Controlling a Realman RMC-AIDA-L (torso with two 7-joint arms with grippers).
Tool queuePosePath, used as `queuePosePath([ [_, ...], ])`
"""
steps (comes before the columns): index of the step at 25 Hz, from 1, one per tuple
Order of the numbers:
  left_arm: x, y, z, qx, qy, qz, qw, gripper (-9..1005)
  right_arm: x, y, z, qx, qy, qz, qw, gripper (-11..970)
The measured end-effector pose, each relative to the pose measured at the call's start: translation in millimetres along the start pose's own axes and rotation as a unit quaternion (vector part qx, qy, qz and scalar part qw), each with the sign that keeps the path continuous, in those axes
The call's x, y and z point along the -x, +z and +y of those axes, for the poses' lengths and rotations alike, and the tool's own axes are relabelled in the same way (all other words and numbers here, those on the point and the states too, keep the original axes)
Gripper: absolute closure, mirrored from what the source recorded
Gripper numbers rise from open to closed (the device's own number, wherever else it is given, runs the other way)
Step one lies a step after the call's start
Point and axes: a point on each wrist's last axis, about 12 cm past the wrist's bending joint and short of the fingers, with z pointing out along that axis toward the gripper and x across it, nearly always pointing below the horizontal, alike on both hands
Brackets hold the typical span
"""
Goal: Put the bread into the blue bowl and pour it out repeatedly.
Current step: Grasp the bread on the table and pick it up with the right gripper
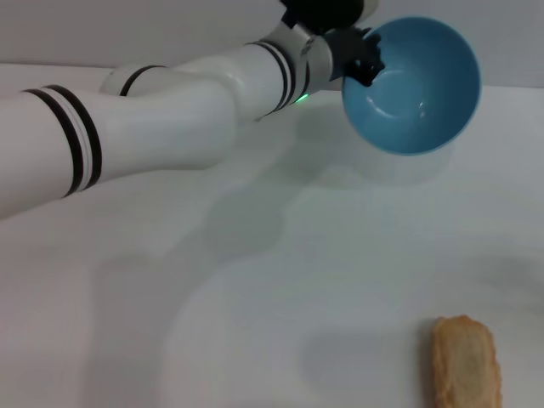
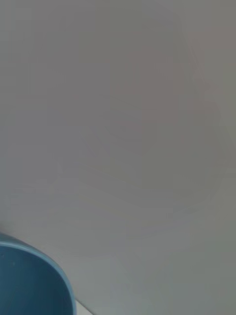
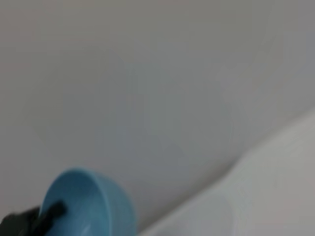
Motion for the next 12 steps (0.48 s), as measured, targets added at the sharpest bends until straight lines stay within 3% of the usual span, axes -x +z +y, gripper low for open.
queuePosePath([
  [6, -11, -3, 13.2, 0.016, -0.098, 0.019, 0.995, 997, 5, 3, 10.9, -0.009, 0.046, 0.154, 0.987, 461],
  [12, -18, -4, 11.1, 0.015, -0.108, 0.026, 0.994, 997, -6, 23, 17.7, -0.016, 0.038, 0.247, 0.968, 466],
])
